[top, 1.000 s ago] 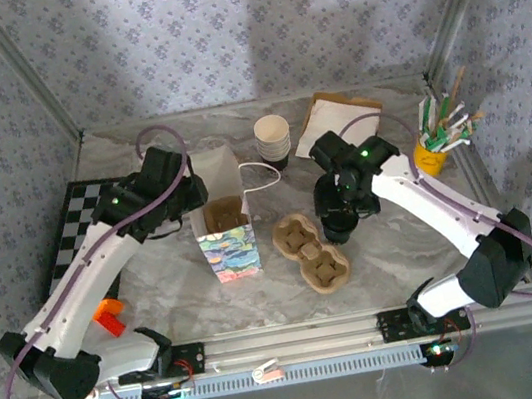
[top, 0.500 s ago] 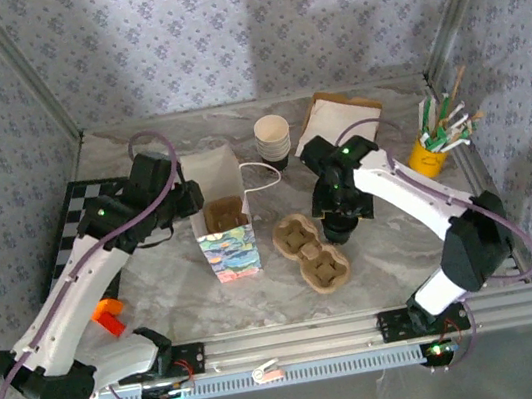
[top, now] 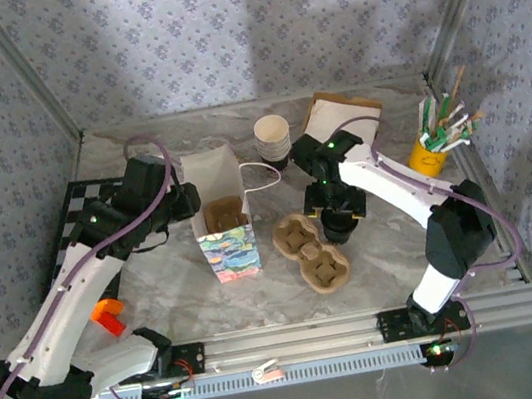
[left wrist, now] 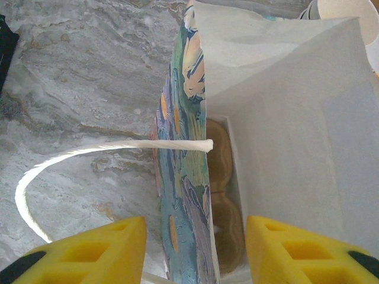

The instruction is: Pack the takeout coffee

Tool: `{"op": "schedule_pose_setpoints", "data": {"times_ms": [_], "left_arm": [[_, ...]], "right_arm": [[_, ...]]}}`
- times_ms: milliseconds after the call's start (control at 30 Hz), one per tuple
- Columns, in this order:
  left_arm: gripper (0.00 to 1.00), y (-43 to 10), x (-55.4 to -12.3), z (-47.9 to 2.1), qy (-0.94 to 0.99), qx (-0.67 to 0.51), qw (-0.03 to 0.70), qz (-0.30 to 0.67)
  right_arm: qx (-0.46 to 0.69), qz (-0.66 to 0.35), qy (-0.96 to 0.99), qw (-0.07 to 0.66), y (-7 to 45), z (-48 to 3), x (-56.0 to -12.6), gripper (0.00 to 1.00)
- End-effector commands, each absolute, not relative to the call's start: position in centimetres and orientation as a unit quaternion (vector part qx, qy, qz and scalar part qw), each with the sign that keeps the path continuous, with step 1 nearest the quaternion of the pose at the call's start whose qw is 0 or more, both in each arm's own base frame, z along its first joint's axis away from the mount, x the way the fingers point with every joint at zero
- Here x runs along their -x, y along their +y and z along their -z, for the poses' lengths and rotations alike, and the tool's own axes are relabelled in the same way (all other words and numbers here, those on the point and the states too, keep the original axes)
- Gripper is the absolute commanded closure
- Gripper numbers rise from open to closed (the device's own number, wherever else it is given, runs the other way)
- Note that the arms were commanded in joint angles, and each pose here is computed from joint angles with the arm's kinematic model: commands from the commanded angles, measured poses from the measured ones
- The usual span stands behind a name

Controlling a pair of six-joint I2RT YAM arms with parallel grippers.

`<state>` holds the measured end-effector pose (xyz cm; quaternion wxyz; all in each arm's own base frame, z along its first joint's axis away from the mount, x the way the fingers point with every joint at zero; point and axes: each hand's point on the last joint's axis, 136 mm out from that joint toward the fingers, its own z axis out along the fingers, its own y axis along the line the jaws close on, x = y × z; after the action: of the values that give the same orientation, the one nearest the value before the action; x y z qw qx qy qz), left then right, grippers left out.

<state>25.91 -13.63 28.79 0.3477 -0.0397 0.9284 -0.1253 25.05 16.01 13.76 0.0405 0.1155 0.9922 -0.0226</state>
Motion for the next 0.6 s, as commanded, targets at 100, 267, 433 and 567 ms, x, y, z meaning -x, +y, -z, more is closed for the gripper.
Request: {"op": "schedule_pose_setpoints", "data": {"times_ms": [100,267,433,567], "left_arm": [[0.51,-13.6,-25.5,-29.1,0.928,0.029,0.348,0.128],[0.51,-13.8,-25.5,-28.8,0.930,0.029,0.344,0.130],[0.51,-13.9,-25.8,-29.0,0.929,0.030,0.345,0.130],[0.51,-13.8,-25.7,-29.0,0.930,0.030,0.345,0.127]], "right_arm": [[-0.117,0.014,0.993,0.020,15.8,-13.6,-24.4,0.14],[-0.116,0.032,0.992,0.033,14.9,-14.5,-24.4,0.14],[-0.112,0.004,0.993,0.039,15.6,-15.7,-24.5,0.13],[-0.114,0.008,0.992,0.048,15.0,-16.4,-24.3,0.12]]}}
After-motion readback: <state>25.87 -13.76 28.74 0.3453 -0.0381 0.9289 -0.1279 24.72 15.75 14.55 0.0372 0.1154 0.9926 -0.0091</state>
